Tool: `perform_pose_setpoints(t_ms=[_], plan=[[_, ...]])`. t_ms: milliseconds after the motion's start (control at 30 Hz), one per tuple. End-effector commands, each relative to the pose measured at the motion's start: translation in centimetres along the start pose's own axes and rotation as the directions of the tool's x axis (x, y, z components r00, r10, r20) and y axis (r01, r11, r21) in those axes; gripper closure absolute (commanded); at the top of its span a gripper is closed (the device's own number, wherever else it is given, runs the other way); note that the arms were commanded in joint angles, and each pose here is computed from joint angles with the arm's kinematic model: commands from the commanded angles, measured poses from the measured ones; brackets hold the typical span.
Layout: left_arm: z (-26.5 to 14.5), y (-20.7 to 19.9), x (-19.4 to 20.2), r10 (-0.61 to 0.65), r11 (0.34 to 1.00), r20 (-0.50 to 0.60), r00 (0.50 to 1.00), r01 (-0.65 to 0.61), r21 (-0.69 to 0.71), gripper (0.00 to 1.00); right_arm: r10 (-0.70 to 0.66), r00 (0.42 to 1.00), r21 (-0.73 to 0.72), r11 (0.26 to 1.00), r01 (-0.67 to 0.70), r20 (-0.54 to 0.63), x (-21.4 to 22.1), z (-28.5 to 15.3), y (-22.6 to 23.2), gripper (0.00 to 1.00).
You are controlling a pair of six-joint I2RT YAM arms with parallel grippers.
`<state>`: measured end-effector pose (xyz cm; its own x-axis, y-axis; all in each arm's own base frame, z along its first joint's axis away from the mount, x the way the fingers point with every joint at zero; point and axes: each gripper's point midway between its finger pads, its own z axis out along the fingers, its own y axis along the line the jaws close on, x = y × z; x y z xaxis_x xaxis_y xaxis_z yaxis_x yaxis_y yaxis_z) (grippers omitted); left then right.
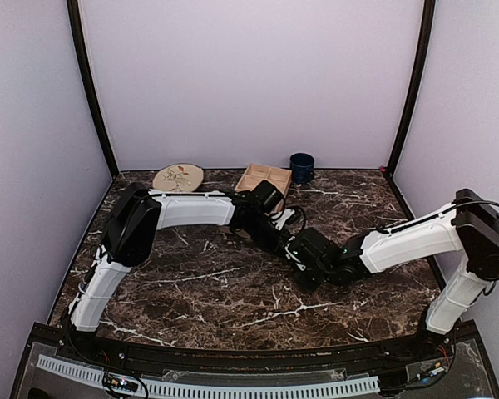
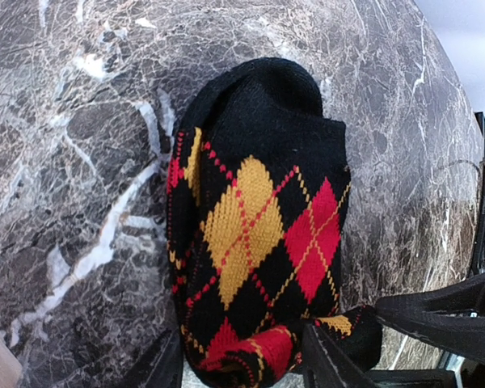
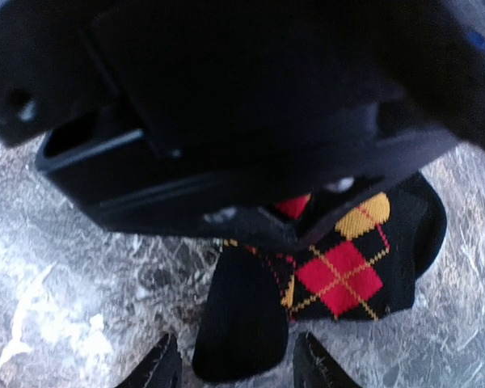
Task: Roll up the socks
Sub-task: Roll the sock at the center of the board.
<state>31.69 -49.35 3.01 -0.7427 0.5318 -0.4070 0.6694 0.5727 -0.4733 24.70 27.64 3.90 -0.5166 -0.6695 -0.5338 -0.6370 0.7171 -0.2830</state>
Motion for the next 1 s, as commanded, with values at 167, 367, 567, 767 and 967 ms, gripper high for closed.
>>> perform_pose_setpoints(t_ms=[167, 367, 567, 767, 967], plan=[[4.0, 3.4, 10.5, -0.148, 0.988, -0.317, 0.937, 0.125, -0.091, 0.47, -0.01, 1.0, 0.02, 1.0, 0.01, 0.007, -0.3, 1.5, 0.7, 0.52], [3.9, 3.5, 10.5, -0.149, 0.988, -0.319, 0.936, 0.127, -0.089, 0.48, -0.009, 1.0, 0.031, 0.999, 0.01, -0.026, 0.2, 2.7, 0.8, 0.53], [3.9, 3.6, 10.7, -0.151, 0.988, -0.324, 0.934, 0.13, -0.086, 0.48, 0.036, 0.997, 0.028, 0.999, -0.034, -0.067, 1.0, 4.0, 0.1, 0.62], [3.8, 3.9, 10.5, -0.156, 0.987, -0.323, 0.934, 0.137, -0.082, 0.48, 0.083, 0.988, 0.034, 0.996, -0.079, -0.131, 2.8, 4.4, -0.5, 0.65], [3.8, 3.9, 10.5, -0.161, 0.987, -0.321, 0.933, 0.143, -0.077, 0.48, 0.104, 0.974, 0.039, 0.994, -0.098, -0.203, 4.1, 4.7, -0.3, 0.6]])
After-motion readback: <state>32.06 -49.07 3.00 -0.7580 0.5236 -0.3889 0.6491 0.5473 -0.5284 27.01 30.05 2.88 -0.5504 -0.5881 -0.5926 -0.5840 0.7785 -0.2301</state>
